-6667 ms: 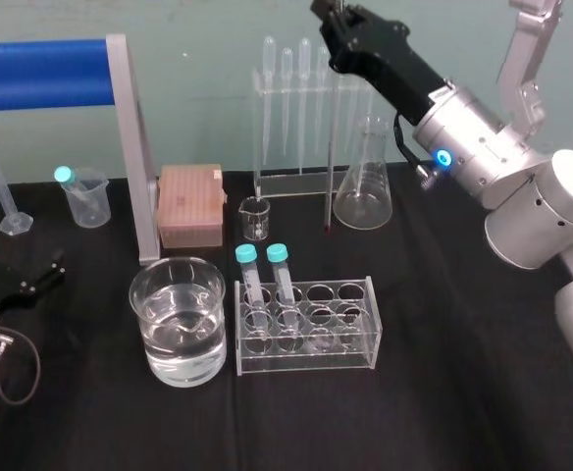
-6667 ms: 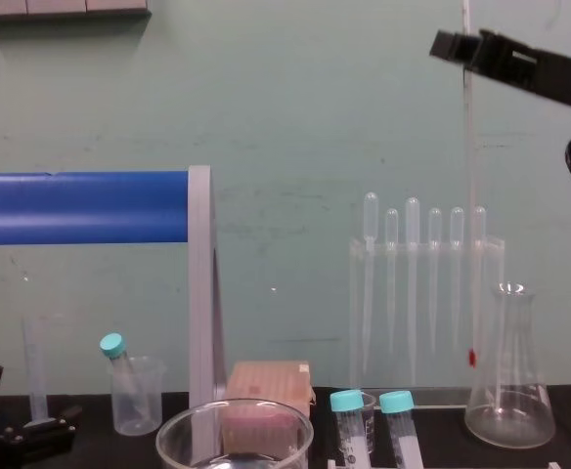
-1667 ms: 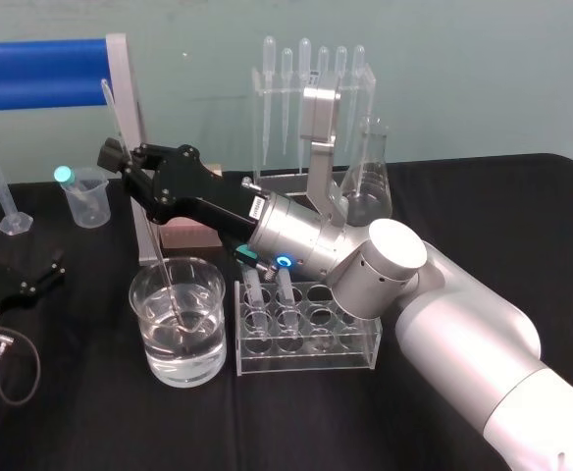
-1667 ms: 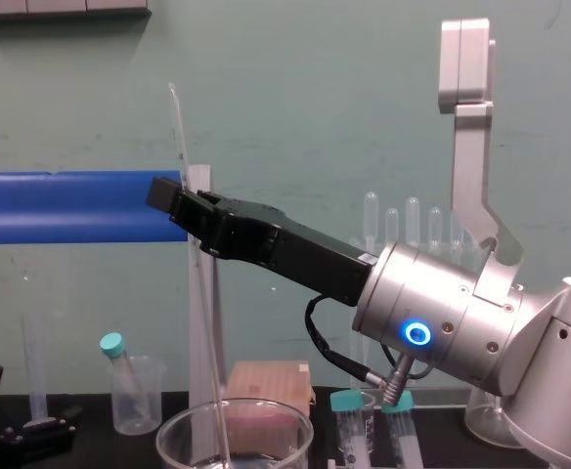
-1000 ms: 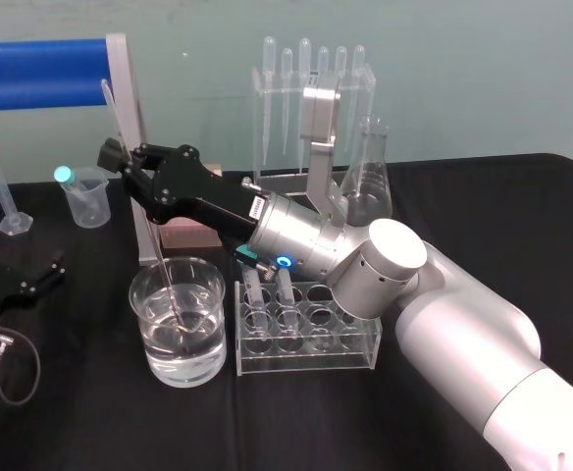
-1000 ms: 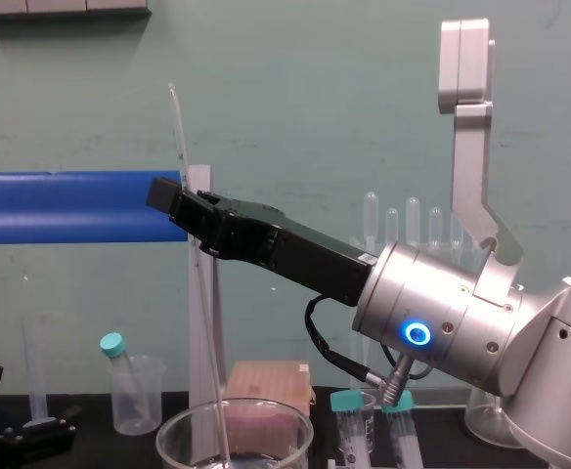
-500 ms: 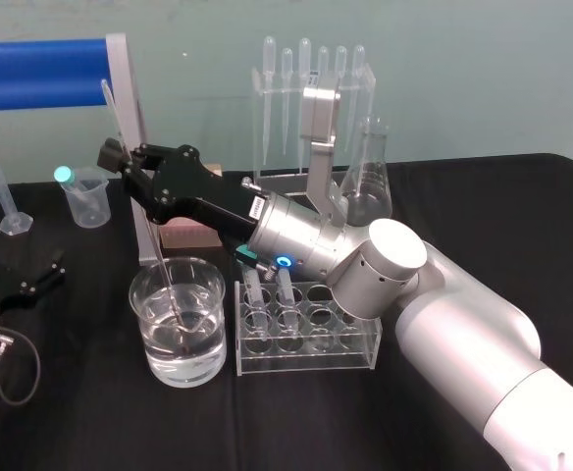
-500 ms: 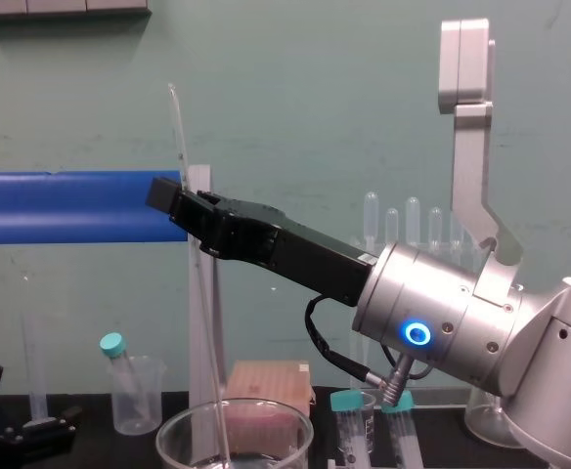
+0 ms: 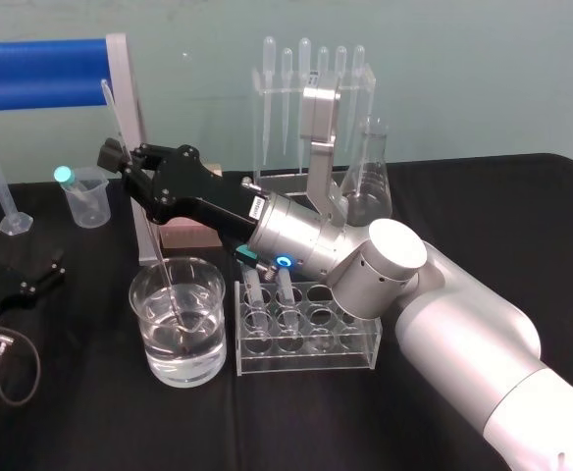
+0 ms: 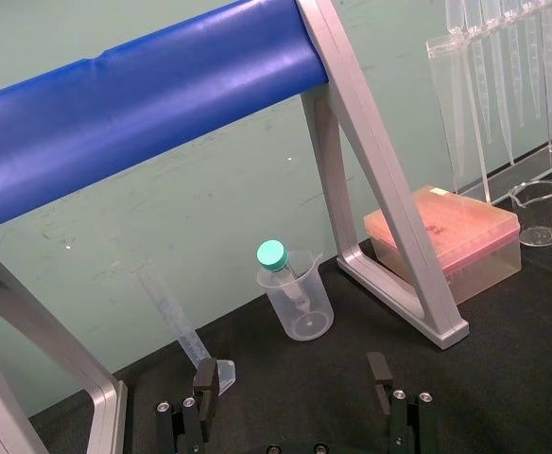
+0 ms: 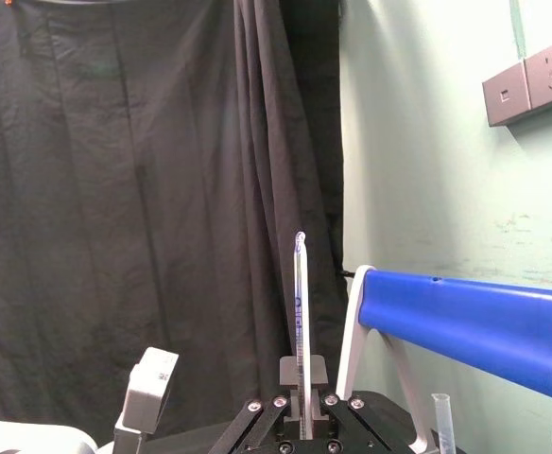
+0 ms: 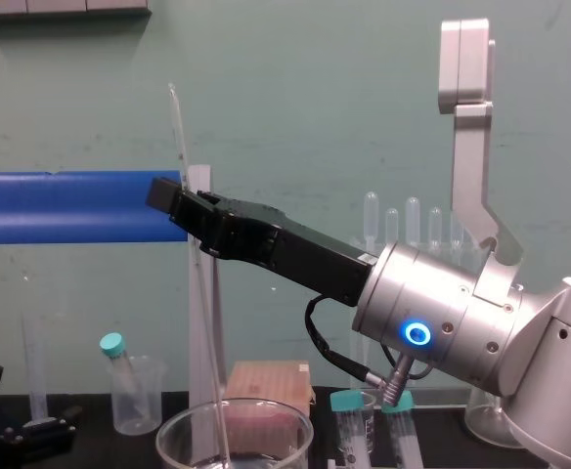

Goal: Hold the thermometer with one hand and immerse one end into the beaker, then reinsert it into the test tube rack.

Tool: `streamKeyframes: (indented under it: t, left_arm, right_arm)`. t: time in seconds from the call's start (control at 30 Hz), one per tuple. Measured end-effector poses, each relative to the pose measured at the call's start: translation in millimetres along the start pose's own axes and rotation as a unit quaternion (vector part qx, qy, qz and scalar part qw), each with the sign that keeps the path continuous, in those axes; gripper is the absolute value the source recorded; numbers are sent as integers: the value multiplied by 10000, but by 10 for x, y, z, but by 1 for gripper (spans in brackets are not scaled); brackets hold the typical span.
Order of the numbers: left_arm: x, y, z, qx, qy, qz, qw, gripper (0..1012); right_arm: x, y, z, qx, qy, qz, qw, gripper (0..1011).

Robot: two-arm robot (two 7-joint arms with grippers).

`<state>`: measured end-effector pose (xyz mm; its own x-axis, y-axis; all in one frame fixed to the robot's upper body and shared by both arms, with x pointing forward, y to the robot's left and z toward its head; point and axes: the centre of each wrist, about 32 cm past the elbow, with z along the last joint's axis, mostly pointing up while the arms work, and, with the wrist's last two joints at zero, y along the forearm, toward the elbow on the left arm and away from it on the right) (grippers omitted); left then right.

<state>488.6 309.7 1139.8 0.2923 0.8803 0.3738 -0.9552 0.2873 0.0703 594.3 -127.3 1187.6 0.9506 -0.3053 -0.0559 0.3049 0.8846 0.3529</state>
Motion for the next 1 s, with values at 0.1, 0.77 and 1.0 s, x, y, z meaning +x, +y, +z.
streamKeyframes:
  t: [0.1,0.77,1.0]
  left_arm:
    - [0,0,0,0,0,0,10000,1008]
    - [0,0,0,0,0,0,10000,1008]
    - [0,0,0,0,0,0,10000,1008]
  right_arm:
    - [0,0,0,0,0,0,10000,57]
    - [0,0,0,0,0,0,10000,57]
    - [0,0,0,0,0,0,10000,57]
